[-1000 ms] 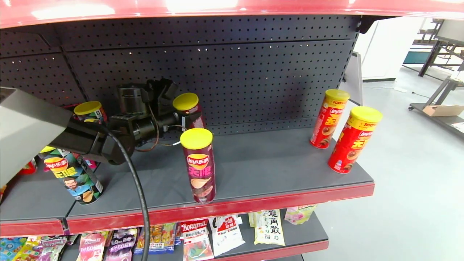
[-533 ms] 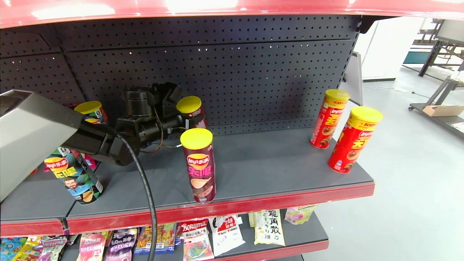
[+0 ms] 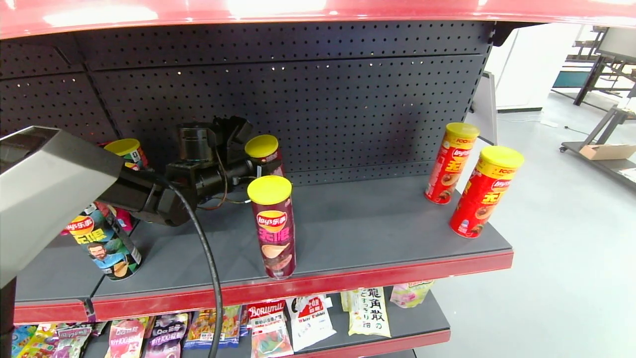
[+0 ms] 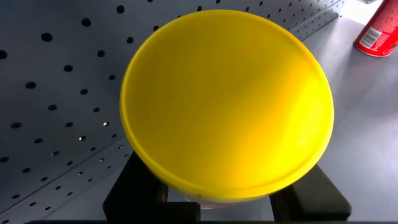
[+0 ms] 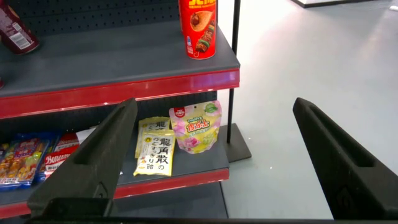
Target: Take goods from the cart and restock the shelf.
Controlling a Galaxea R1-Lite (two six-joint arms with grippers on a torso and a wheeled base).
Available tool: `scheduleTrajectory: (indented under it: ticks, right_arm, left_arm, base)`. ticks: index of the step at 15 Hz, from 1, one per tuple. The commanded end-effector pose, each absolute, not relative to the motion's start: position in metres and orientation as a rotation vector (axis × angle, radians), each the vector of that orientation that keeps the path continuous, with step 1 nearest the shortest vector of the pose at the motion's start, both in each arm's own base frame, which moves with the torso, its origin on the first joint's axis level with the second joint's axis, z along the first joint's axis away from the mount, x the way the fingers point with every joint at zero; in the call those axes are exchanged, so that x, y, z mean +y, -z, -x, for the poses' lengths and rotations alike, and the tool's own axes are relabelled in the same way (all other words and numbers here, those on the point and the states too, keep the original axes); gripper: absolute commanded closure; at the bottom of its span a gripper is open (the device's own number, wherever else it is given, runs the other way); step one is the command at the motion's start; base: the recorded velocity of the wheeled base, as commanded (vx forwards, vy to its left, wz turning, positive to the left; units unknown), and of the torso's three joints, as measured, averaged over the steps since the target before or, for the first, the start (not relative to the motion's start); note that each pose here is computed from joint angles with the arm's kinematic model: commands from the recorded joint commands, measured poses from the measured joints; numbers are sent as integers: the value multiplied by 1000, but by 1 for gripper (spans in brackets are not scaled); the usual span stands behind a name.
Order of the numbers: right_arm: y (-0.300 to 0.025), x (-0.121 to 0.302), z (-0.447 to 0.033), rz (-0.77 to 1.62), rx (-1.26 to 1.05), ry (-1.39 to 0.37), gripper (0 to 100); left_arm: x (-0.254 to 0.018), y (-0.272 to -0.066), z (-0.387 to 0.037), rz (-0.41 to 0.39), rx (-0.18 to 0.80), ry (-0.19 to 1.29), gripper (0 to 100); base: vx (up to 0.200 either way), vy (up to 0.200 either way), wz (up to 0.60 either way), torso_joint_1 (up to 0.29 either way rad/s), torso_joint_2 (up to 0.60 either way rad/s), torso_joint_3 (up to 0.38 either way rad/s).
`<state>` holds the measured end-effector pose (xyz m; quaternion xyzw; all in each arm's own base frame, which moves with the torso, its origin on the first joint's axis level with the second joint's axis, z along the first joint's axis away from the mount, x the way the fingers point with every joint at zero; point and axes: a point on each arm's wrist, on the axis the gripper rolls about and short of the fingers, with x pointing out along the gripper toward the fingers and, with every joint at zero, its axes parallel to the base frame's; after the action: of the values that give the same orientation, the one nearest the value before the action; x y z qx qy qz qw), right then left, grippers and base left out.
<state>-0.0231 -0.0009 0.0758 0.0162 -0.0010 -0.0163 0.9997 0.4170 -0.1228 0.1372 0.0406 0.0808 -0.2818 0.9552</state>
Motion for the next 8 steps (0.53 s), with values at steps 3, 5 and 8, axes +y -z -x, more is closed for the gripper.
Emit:
scheduleTrajectory:
  ticks: [3, 5, 8]
  right_arm:
    - [-76, -1, 23, -32, -1, 32, 0]
    - [-76, -1, 23, -32, -1, 32, 0]
    - [-76, -1, 23, -32, -2, 32, 0]
  left_arm:
    - [-124, -147, -420, -89, 166, 573, 100]
    - [-124, -149, -418, -90, 175, 575, 100]
    - [-123, -151, -416, -90, 174, 573, 100]
  base:
    - [0, 0, 0, 0, 0, 0]
    - [0, 0, 0, 0, 0, 0]
    - [0, 0, 0, 0, 0, 0]
